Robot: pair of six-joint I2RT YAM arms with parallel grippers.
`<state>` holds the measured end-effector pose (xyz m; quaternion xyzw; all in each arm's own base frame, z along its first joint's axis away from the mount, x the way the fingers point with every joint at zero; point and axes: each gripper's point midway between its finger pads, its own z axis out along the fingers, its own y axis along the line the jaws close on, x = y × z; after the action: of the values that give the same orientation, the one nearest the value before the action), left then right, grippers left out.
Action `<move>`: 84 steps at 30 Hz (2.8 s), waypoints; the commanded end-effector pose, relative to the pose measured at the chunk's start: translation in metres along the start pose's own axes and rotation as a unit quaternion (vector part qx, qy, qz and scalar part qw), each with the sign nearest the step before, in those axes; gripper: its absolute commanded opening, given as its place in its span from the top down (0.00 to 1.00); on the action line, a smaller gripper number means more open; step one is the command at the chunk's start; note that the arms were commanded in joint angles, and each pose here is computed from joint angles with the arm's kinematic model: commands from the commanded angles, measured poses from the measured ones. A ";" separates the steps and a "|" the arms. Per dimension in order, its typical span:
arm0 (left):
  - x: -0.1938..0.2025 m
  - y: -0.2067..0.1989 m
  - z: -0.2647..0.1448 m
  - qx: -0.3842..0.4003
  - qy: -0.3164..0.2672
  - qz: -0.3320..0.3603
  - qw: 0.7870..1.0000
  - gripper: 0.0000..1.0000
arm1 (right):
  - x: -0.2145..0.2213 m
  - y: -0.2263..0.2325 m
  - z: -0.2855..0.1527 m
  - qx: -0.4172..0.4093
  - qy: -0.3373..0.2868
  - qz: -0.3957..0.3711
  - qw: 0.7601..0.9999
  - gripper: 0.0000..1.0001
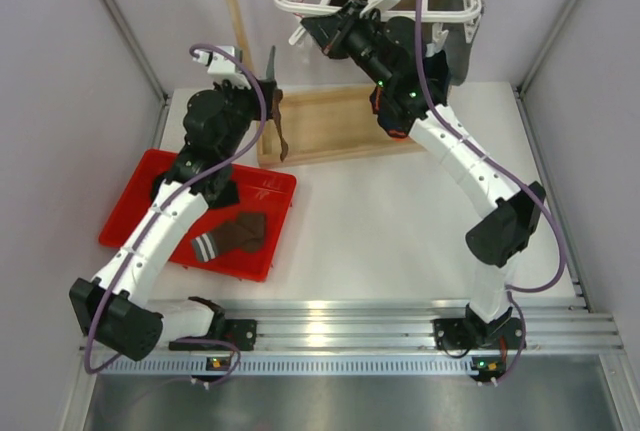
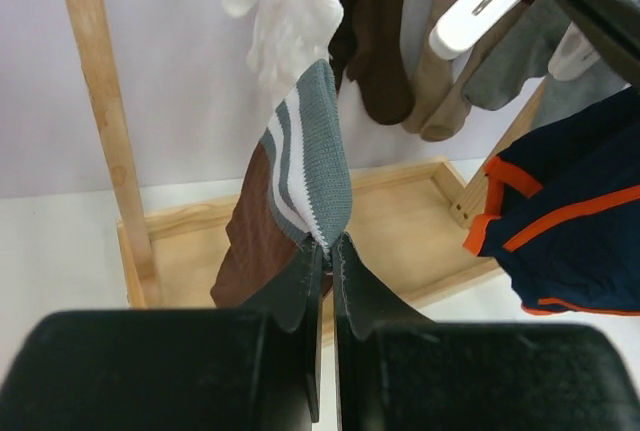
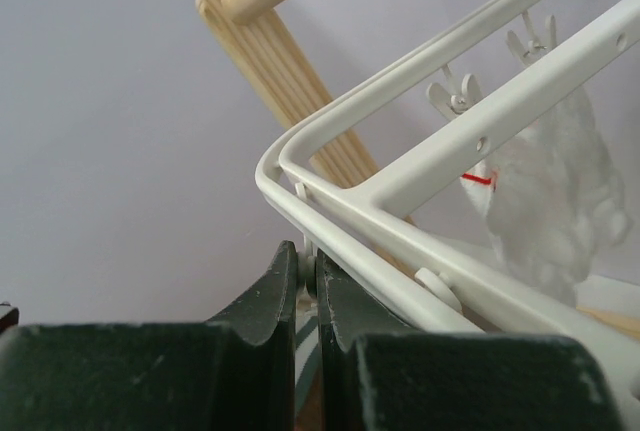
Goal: Clip the socks to the hanger
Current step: Clamp the sock onto the hanger.
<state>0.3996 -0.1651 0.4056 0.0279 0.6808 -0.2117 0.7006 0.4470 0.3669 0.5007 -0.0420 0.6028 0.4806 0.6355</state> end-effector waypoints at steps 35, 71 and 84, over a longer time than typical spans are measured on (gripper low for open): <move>-0.052 -0.050 0.019 0.065 -0.098 -0.015 0.993 1.00 | 0.015 0.010 0.008 0.004 0.002 0.019 1.000 1.00; -0.060 -0.051 0.035 0.056 -0.126 -0.004 0.990 1.00 | 0.010 0.027 0.007 -0.041 0.003 0.020 0.999 0.58; -0.058 -0.047 0.027 0.047 -0.117 -0.005 0.992 0.72 | 0.030 0.045 -0.036 -0.087 0.063 0.030 0.994 0.63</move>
<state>0.4233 -0.2075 0.4395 0.0408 0.6191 -0.2376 0.7474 0.4139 0.3907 0.4694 -0.0863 0.6190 0.5165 0.5853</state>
